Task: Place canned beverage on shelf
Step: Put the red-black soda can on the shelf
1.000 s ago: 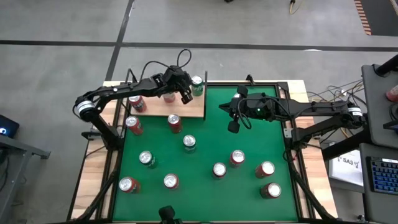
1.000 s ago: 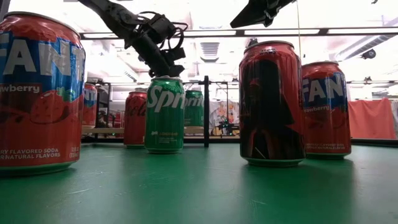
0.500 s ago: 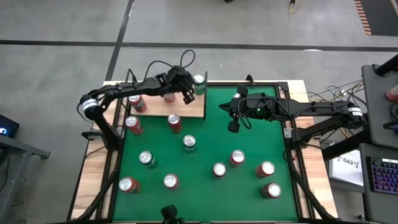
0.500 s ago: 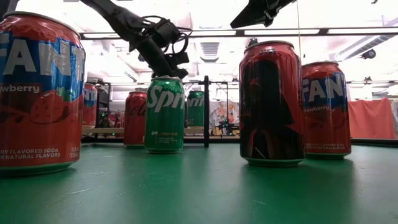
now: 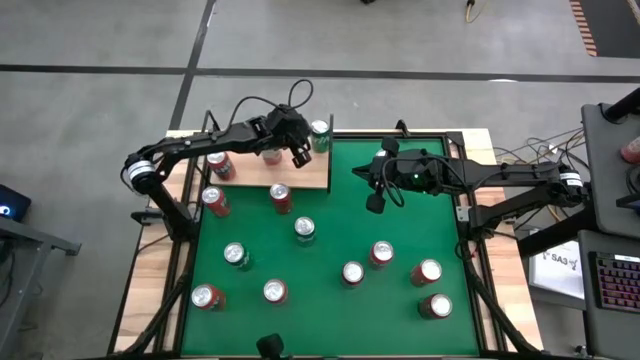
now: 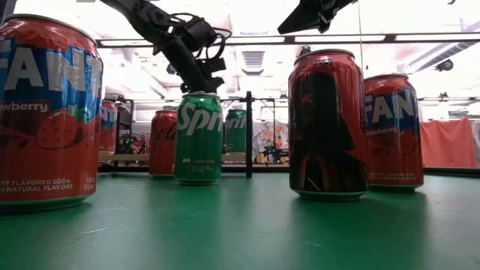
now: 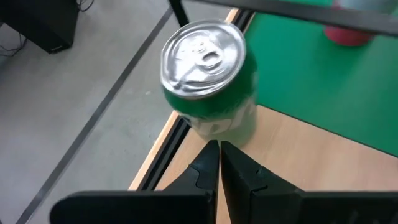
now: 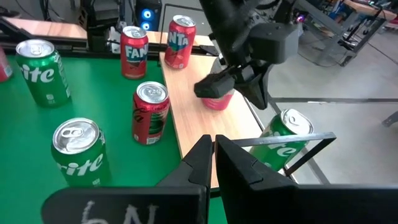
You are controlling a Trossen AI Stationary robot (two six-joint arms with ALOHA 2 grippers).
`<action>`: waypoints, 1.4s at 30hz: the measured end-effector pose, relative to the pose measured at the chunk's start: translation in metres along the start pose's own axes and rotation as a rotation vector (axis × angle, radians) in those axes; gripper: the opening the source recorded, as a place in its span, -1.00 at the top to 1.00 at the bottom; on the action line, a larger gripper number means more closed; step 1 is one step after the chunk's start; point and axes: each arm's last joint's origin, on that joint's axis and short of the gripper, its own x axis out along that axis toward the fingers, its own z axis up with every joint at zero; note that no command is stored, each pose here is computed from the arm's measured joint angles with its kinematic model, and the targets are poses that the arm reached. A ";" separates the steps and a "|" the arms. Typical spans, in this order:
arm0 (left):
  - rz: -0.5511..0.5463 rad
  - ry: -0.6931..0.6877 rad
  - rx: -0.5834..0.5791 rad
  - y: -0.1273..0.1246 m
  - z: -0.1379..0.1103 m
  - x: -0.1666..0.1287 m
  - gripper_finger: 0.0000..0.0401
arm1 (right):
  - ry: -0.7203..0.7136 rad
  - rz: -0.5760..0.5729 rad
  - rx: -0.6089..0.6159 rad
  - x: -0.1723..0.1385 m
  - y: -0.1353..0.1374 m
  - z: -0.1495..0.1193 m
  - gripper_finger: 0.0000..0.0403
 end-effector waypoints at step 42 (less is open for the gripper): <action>-0.421 0.225 0.183 -0.078 -0.042 -0.156 0.42 | -0.044 0.010 0.178 0.000 0.000 0.004 0.94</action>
